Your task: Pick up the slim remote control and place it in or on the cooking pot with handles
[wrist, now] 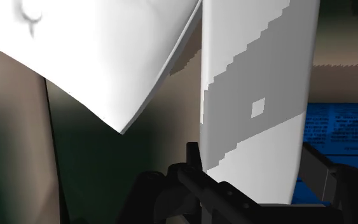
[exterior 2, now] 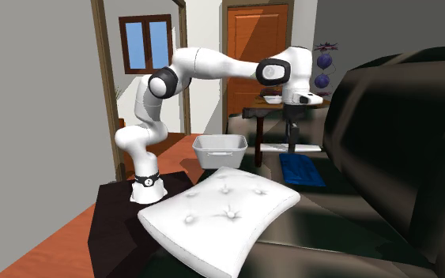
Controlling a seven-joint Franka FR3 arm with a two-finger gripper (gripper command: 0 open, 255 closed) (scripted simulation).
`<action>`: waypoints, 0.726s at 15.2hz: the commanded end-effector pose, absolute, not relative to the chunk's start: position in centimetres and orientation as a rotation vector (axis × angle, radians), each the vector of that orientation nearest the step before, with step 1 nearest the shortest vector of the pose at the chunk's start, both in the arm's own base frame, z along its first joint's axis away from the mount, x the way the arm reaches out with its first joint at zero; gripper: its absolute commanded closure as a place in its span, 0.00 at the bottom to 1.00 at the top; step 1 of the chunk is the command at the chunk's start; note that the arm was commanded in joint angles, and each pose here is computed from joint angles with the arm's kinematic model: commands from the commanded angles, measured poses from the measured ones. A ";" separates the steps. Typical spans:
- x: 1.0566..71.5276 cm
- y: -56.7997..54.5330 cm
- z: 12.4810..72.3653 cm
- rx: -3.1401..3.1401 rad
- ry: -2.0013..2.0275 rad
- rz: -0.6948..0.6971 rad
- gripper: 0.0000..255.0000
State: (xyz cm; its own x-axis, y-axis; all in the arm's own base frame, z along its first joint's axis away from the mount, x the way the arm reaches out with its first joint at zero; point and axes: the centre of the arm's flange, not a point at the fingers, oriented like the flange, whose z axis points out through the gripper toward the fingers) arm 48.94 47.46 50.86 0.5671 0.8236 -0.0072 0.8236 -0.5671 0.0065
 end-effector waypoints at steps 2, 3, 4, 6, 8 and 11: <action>49.0 47.5 52.5 2.773 1.457 -0.005 1.00; 49.0 47.5 52.9 2.773 1.457 -0.005 1.00; 47.7 47.2 52.9 2.773 1.457 -0.005 1.00; 45.2 46.5 52.9 2.773 1.457 -0.005 1.00; 42.6 45.8 52.9 2.773 1.457 -0.005 1.00; 38.8 44.7 52.9 2.773 1.457 -0.005 1.00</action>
State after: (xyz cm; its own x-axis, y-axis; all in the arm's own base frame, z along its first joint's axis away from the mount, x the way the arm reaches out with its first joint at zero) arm 40.02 45.36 52.92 0.5661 0.8243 -0.0069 0.8244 -0.5660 0.0065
